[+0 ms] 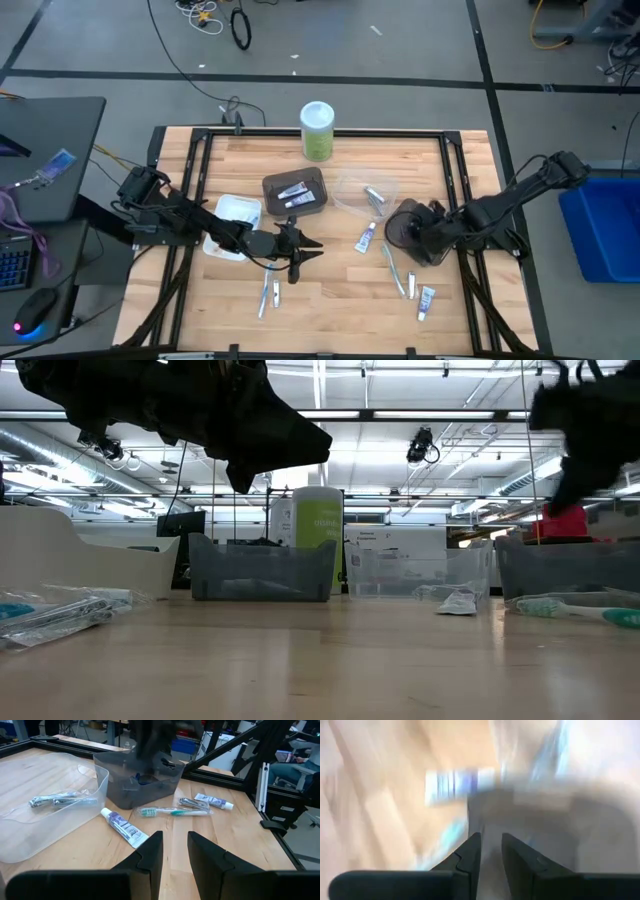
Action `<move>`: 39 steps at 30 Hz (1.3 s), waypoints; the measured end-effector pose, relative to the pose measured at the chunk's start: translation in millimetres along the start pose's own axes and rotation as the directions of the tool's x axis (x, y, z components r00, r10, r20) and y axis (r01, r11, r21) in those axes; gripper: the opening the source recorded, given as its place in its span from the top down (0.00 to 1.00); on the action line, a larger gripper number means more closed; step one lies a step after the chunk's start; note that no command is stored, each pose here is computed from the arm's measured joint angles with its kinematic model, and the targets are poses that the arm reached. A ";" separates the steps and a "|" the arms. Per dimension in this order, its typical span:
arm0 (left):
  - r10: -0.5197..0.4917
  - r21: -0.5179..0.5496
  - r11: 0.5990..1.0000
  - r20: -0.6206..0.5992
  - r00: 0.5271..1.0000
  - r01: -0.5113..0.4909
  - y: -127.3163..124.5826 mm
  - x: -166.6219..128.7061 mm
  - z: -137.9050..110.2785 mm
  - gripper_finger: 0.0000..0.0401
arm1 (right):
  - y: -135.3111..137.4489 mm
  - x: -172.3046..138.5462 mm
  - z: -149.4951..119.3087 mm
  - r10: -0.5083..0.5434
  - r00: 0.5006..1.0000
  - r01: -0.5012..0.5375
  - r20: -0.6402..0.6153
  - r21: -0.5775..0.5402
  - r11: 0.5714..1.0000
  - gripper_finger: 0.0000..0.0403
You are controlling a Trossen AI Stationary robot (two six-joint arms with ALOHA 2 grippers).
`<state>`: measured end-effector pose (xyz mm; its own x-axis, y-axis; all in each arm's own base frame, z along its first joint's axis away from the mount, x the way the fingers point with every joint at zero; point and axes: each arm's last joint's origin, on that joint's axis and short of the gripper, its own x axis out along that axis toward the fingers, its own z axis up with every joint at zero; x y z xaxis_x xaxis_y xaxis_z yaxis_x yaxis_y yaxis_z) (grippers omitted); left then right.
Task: Pick & Place Travel size toiletries
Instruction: Put the blue toothbrush into the white bin
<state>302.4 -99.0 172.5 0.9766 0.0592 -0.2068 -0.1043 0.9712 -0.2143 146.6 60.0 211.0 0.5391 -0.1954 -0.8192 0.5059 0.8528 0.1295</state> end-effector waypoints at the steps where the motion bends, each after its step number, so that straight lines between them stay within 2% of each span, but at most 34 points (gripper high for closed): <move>1: 0.000 -0.001 1.000 0.000 1.000 0.000 -0.1 0.0 0.0 0.76 | 2.3 -2.7 5.6 -0.013 0.997 0.016 0.075 -0.045 0.999 0.79; 4: 0.000 -0.005 1.000 0.000 1.000 0.000 0.0 0.0 0.0 0.76 | 10.4 -8.2 21.0 -0.039 0.952 0.081 0.303 -0.127 0.989 0.79; 7: 0.000 -0.007 1.000 0.000 1.000 0.000 0.0 0.0 0.0 0.76 | 20.0 -14.8 36.7 -0.059 0.856 0.144 0.513 -0.126 0.982 0.79; 9: 0.000 -0.008 1.000 0.000 1.000 0.000 0.0 0.0 0.0 0.76 | 25.2 -20.6 45.9 -0.074 0.789 0.169 0.610 -0.100 0.981 0.79; 11: 0.000 -0.008 1.000 0.000 1.000 0.000 -0.1 -0.1 0.1 0.76 | 29.9 -26.6 53.6 -0.068 0.738 0.146 0.672 -0.061 0.987 0.79; 13: 0.000 -0.007 1.000 0.000 1.000 0.000 -0.1 -0.1 0.0 0.76 | 33.4 -31.0 58.5 -0.042 0.710 0.090 0.703 -0.031 0.995 0.79; 16: 0.001 -0.023 1.000 -0.008 1.000 -0.001 0.2 -0.1 -0.7 0.76 | 36.8 -33.0 60.5 0.034 0.713 0.014 0.701 -0.063 0.998 0.79; 20: 0.006 -0.064 0.998 -0.032 0.999 -0.008 0.8 -0.1 -3.0 0.76 | 38.8 -33.1 60.4 0.095 0.723 -0.020 0.684 -0.117 0.993 0.79; 24: 0.017 -0.051 0.998 -0.065 0.998 -0.021 2.0 -0.2 -6.4 0.76 | 41.2 -33.0 59.9 0.171 0.733 -0.080 0.658 -0.166 0.983 0.79; 27: 0.008 -0.038 0.999 -0.098 0.995 -0.012 2.4 -0.5 -9.2 0.76 | 43.1 -35.1 61.7 0.208 0.719 -0.117 0.663 -0.180 0.977 0.79; 33: -0.036 0.014 0.999 -0.157 0.987 0.038 2.0 -1.1 -13.7 0.76 | 39.1 -35.2 68.0 0.143 0.697 -0.048 0.703 -0.154 0.987 0.79; 39: -0.078 0.020 0.997 -0.035 0.996 0.079 -2.1 -0.5 4.2 0.74 | 31.2 -30.6 75.4 0.086 0.699 -0.070 0.710 -0.051 0.996 0.78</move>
<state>303.0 -100.1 177.1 0.9747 -0.0248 -0.2223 -0.0231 0.9773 -0.2106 196.6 56.0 282.2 0.8982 -0.4074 -0.1651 0.4319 0.8879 0.1584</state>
